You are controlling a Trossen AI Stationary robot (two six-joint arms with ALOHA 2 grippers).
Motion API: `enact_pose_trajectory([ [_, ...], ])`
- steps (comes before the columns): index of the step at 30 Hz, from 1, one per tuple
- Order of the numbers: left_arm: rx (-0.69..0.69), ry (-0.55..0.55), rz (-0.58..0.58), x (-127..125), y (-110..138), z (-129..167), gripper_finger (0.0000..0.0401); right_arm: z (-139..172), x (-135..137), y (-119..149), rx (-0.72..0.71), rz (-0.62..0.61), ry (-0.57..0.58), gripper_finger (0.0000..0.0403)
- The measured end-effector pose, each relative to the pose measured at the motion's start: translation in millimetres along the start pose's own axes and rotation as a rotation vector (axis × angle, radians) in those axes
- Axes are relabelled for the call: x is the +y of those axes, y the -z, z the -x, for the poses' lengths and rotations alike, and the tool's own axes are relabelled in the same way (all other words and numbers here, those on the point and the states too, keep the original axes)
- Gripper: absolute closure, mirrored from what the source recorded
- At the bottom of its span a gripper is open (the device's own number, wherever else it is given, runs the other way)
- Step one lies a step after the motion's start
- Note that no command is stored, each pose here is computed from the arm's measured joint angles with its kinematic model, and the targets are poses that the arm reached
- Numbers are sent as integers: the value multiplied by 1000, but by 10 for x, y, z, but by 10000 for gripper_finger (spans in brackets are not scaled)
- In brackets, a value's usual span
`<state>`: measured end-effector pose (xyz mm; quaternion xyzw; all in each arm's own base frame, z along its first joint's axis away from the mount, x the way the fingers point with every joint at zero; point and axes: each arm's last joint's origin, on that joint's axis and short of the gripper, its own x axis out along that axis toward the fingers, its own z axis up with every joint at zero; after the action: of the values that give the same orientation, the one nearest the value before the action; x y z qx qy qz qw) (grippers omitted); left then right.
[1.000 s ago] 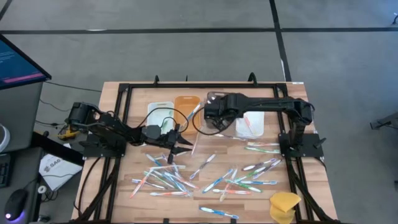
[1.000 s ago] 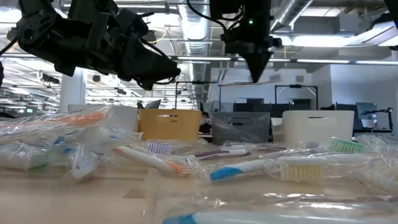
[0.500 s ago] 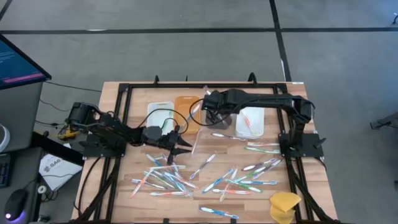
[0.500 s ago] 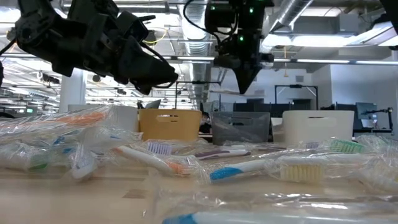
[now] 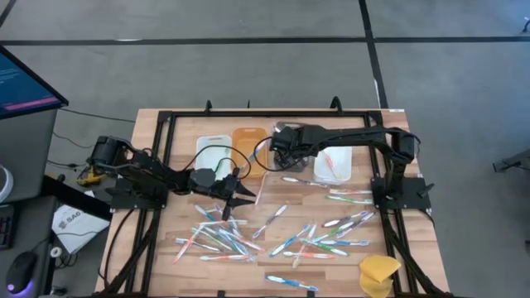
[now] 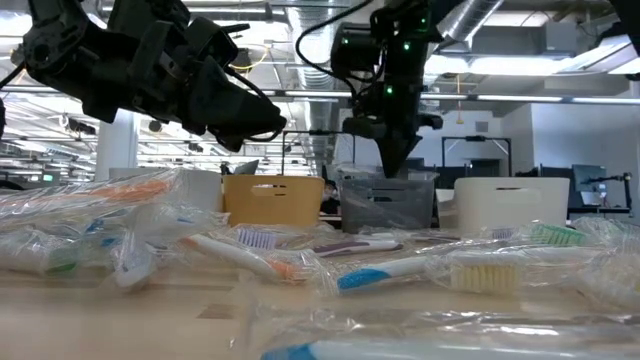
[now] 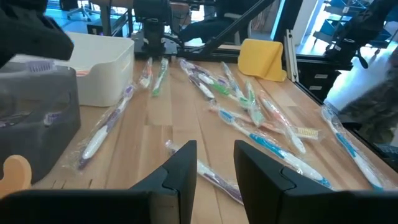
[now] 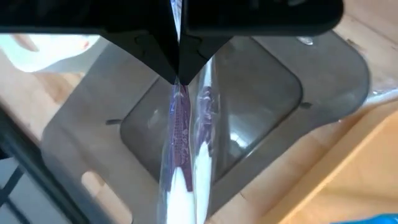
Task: Pick & Place Toothbrushes
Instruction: Put the purple toothbrush into the black transparent bin
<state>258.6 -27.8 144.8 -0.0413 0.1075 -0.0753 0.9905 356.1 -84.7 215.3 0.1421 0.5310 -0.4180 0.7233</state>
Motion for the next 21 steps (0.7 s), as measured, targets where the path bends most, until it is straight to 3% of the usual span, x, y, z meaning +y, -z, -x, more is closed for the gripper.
enact_pose_trajectory([
  [21,-1,0,-3,1,0,1,299,-239,-8,41,97,-75,18,403],
])
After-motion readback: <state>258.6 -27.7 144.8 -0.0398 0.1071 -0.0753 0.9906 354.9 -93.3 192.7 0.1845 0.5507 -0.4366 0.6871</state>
